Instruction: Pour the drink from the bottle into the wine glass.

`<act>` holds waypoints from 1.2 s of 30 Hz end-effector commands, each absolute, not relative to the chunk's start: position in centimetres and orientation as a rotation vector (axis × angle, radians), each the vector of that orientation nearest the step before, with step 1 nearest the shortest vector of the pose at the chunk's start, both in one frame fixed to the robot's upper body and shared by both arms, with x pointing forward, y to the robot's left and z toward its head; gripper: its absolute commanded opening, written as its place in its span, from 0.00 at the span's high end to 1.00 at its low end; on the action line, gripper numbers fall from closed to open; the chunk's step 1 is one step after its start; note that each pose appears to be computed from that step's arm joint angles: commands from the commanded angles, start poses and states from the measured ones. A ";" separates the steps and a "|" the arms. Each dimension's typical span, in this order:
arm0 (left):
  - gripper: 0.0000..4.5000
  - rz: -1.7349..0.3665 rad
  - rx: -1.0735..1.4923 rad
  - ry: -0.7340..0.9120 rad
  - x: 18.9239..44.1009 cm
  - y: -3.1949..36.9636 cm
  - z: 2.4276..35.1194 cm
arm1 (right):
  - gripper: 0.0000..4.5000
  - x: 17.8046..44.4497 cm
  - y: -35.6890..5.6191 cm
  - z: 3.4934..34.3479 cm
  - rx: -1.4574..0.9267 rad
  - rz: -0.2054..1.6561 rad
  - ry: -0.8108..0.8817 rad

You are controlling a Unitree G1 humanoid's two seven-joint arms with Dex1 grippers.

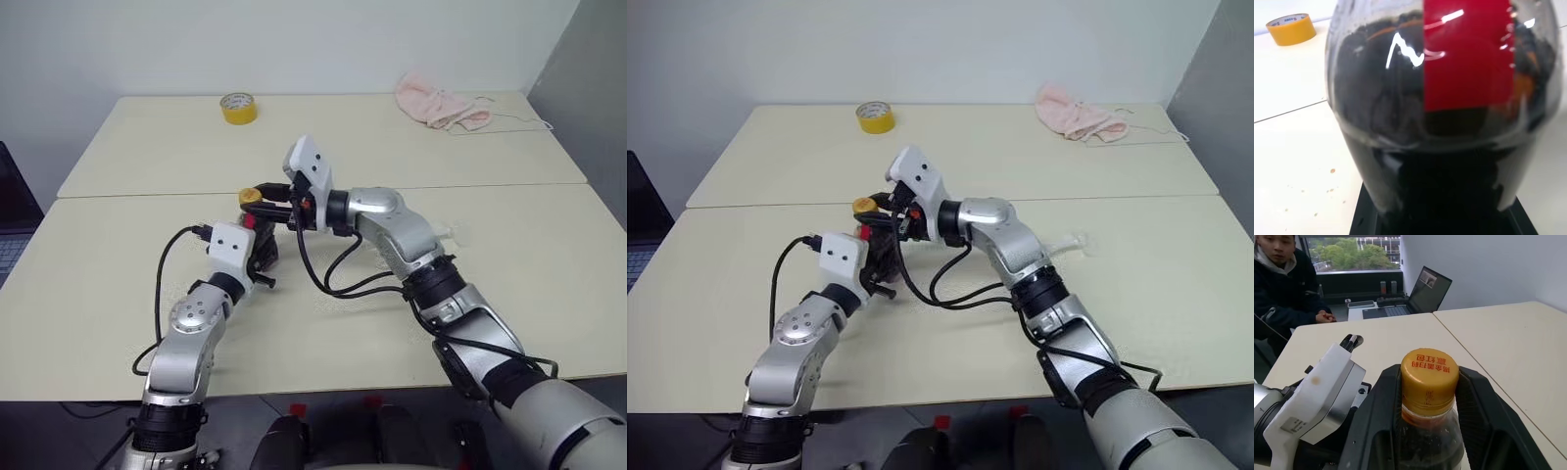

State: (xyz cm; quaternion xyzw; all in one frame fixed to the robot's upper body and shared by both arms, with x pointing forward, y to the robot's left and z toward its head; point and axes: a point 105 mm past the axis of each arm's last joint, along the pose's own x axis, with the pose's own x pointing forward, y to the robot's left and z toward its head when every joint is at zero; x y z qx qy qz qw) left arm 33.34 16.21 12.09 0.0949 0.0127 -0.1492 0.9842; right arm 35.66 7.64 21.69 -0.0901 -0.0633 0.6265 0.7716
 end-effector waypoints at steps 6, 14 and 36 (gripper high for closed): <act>0.83 -0.357 0.214 -0.075 32.6 14.9 14.4 | 0.56 37.9 6.0 22.6 -0.276 1.240 -0.188; 0.83 -0.355 0.213 -0.076 32.5 14.9 14.5 | 0.19 36.2 5.2 23.5 -0.266 1.234 -0.235; 0.83 -0.307 0.202 -0.096 32.7 15.1 14.8 | 0.19 32.0 6.5 24.3 -0.106 1.129 -0.266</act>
